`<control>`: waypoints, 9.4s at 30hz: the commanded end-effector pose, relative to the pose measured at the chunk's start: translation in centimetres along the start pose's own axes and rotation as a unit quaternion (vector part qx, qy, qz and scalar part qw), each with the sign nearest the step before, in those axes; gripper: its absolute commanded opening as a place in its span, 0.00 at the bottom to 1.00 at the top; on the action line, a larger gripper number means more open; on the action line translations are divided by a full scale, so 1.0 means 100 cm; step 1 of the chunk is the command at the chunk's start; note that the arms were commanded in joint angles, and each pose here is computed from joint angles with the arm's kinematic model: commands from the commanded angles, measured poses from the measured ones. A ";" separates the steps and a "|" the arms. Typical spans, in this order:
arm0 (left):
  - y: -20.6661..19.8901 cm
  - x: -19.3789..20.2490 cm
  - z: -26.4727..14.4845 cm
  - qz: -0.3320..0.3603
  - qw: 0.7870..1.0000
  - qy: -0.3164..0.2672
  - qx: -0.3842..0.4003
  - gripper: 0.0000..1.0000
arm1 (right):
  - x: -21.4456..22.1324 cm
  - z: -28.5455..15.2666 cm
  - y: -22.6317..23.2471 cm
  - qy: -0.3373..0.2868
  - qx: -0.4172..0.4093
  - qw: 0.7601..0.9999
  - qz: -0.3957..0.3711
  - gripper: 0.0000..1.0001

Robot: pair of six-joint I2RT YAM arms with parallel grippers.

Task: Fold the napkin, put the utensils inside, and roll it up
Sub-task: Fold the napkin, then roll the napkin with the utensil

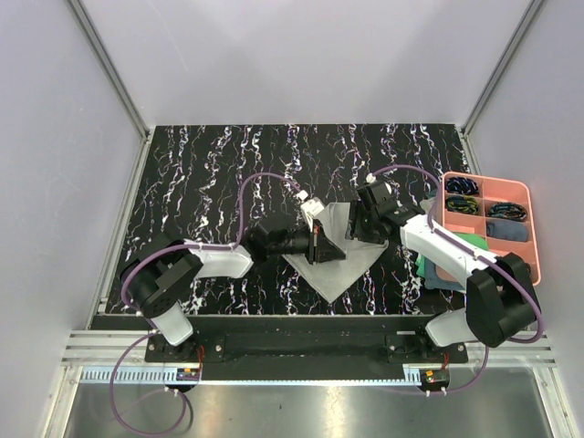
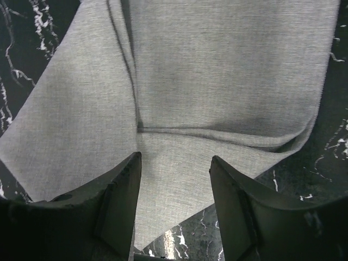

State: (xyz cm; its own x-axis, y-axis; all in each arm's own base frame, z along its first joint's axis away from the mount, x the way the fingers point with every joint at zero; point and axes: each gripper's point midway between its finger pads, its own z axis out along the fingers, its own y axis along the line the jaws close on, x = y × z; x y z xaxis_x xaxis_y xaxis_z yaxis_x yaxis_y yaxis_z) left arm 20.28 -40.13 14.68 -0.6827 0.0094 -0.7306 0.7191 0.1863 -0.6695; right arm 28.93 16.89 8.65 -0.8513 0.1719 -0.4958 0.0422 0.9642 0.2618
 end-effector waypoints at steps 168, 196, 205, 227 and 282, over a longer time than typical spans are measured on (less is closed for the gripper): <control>0.132 -0.007 -0.129 -0.251 0.934 -0.042 -0.249 0.00 | 0.090 0.036 0.165 -0.166 0.098 0.886 -0.421 0.64; 0.141 -0.015 -0.136 -0.257 0.930 -0.056 -0.256 0.00 | 0.104 0.015 0.120 -0.195 0.184 0.860 -0.433 0.50; 0.143 -0.015 -0.135 -0.255 0.931 -0.052 -0.257 0.00 | 0.115 0.025 0.115 -0.176 0.188 0.856 -0.449 0.24; 0.166 -0.023 -0.183 -0.213 0.911 -0.093 -0.341 0.81 | 0.157 0.018 0.156 0.067 -0.134 0.918 -0.367 0.00; 0.145 0.012 -0.186 -0.174 0.921 -0.096 -0.334 0.76 | 0.136 0.008 0.101 0.170 -0.188 0.961 -0.108 0.46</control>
State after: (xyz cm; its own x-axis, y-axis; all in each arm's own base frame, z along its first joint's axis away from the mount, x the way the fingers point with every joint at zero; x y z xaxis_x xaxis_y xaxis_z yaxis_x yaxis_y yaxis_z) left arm 26.24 -18.68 4.54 -0.8131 -0.3309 -0.4788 0.1108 0.7196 -0.6855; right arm 17.34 29.67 3.69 -0.9424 -0.2030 -0.2657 -0.3179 0.7901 0.5241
